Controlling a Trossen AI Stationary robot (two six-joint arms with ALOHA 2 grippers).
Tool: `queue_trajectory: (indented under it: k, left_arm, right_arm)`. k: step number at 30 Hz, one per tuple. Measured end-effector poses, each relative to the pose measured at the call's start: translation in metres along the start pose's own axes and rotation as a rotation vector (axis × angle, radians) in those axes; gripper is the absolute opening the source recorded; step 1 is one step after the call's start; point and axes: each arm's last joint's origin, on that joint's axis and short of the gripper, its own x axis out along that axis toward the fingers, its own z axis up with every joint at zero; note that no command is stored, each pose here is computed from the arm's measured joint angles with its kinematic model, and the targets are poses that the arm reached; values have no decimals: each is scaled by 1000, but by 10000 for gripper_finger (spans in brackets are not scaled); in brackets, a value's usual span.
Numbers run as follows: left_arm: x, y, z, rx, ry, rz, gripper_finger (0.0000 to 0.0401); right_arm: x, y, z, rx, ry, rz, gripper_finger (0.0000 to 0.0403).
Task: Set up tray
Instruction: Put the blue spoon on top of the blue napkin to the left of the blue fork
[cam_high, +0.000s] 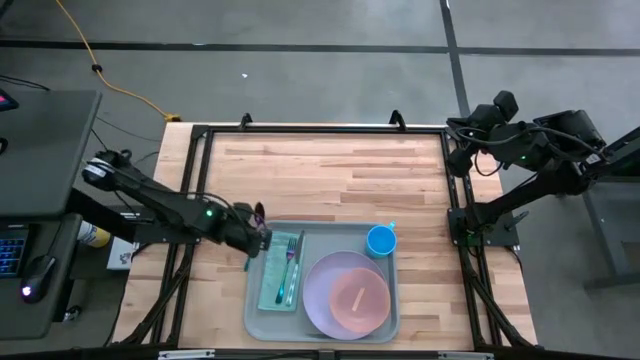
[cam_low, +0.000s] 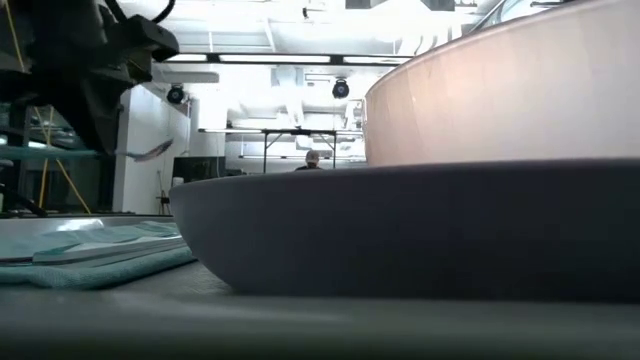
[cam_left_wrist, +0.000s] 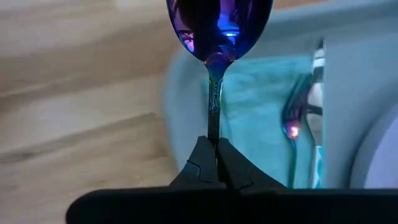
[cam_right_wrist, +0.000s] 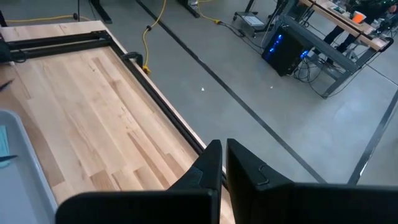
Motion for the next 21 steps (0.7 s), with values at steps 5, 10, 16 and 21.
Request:
queue_trajectory:
  k: [5,10,16,21]
  left_arm:
    - [21,-18,-12,4,15,-41,11]
    - [34,-26,-18,3,44,-32,11]
    - [36,-37,-28,29,78,-26,11]
    - [40,-42,-38,58,87,4,11]
  right_arm:
    - [0,0,0,6,-1,-2,0]
    - [0,0,0,17,0,1,0]
    - [0,1,0,19,3,7,0]
    - [0,1,0,19,3,6,0]
